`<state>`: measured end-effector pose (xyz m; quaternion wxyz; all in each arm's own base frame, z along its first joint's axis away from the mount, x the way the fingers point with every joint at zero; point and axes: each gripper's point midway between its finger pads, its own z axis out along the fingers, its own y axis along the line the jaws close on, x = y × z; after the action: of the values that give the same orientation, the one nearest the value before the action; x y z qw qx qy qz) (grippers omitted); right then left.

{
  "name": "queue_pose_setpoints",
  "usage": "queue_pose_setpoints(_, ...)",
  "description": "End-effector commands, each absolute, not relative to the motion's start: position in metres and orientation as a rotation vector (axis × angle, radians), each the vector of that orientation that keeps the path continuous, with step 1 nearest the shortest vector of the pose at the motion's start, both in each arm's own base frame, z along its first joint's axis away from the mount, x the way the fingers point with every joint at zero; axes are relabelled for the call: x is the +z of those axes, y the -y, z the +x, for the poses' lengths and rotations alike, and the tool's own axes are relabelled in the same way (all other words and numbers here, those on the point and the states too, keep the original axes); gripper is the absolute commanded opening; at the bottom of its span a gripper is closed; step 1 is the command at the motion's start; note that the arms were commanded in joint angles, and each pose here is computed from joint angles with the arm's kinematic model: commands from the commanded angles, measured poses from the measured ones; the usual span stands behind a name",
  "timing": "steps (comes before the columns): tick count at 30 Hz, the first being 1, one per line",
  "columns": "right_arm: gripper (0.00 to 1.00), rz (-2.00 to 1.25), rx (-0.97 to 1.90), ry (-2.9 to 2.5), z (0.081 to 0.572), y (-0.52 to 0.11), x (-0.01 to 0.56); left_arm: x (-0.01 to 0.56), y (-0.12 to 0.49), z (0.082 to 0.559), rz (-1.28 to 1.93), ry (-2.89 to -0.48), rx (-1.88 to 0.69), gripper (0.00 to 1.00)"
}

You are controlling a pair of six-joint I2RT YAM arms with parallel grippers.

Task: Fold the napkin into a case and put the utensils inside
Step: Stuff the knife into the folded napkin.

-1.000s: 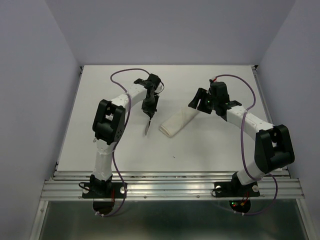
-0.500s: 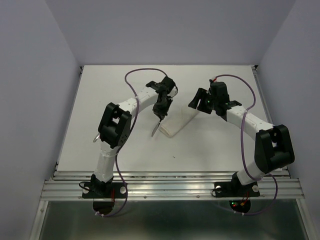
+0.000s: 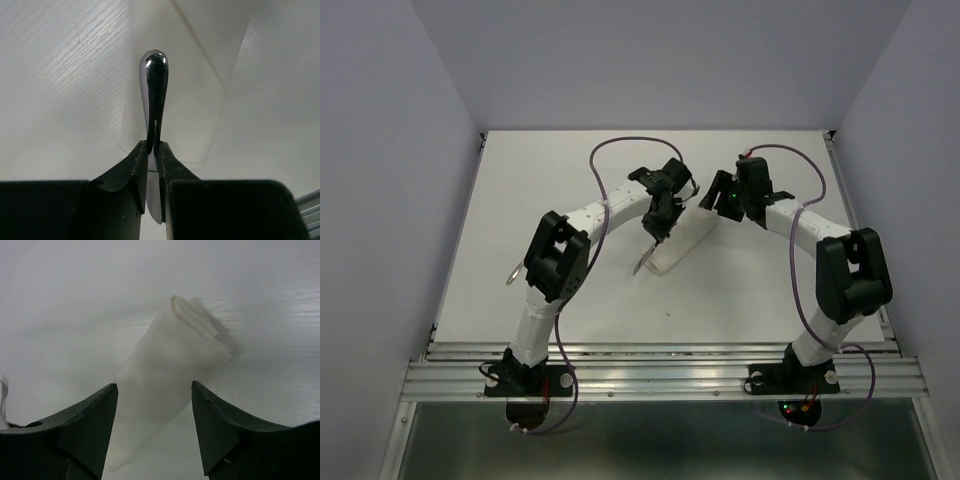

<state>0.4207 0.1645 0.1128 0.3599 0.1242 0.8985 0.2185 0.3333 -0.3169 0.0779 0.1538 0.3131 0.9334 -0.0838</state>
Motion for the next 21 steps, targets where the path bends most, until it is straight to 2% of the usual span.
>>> queue_pose_setpoints(1, 0.66, 0.406, 0.52, -2.279, 0.456, -0.143, 0.114, 0.112, 0.328, 0.338, 0.928, -2.582, -0.286, 0.0)
queue_pose_setpoints(9, 0.66, 0.457, 0.547, -2.341, 0.489, -0.135, 0.081, 0.094, 0.332, 0.336, 0.994, -2.603, -0.283, 0.0)
queue_pose_setpoints(12, 0.62, 0.457, 0.55, -2.376, 0.497, -0.139, 0.069, 0.086, 0.333, 0.336, 1.007, -2.617, -0.272, 0.0)
queue_pose_setpoints(19, 0.38, 0.467, 0.572, -2.416, 0.498, -0.144, 0.05, 0.07, 0.332, 0.334, 1.028, -2.644, -0.257, 0.0)
queue_pose_setpoints(21, 0.36, 0.462, 0.597, -2.431, 0.495, -0.147, 0.048, 0.065, 0.331, 0.334, 1.033, -2.655, -0.253, 0.0)
